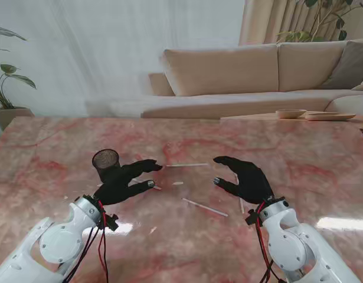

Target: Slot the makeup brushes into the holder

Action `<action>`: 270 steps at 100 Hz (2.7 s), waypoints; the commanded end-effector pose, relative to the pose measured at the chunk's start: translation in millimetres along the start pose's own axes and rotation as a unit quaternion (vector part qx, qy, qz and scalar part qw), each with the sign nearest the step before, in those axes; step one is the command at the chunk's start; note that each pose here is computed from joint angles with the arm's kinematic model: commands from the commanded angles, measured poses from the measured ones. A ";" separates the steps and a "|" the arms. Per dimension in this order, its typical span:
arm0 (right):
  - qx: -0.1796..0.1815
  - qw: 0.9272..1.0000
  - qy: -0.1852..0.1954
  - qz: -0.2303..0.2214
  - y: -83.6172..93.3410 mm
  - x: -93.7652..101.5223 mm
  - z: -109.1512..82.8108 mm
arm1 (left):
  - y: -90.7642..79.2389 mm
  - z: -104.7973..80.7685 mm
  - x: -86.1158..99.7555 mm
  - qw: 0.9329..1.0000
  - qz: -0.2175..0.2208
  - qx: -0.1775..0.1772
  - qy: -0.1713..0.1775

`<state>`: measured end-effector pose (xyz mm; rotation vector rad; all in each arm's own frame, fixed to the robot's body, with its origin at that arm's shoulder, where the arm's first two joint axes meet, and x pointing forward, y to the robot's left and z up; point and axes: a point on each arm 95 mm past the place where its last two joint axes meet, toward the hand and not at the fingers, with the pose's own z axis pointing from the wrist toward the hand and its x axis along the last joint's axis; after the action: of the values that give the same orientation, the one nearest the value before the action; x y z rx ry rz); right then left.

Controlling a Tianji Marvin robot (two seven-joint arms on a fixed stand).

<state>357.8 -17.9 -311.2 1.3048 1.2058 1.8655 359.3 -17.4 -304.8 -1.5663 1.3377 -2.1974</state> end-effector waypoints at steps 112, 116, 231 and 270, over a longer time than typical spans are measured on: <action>0.062 0.928 -0.252 -0.266 20.8 -36.7 17.6 | -4.7 -6.1 -25.3 1.000 0.007 -0.001 -0.003; 0.071 0.925 -0.260 -0.269 19.9 -38.0 22.0 | -5.1 -6.6 -26.3 1.000 0.008 -0.001 -0.003; 0.187 0.887 -0.332 -0.261 -49.8 -56.8 56.8 | -9.6 -19.6 -38.9 1.000 0.006 0.009 -0.028; 0.197 0.887 -0.325 -0.261 -62.6 -53.9 67.4 | -11.2 -22.9 -39.1 0.999 0.007 0.014 -0.033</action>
<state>443.8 -12.1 -370.3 1.4133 1.3649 0.7566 364.9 24.5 -323.2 -1.5902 1.2945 -2.1329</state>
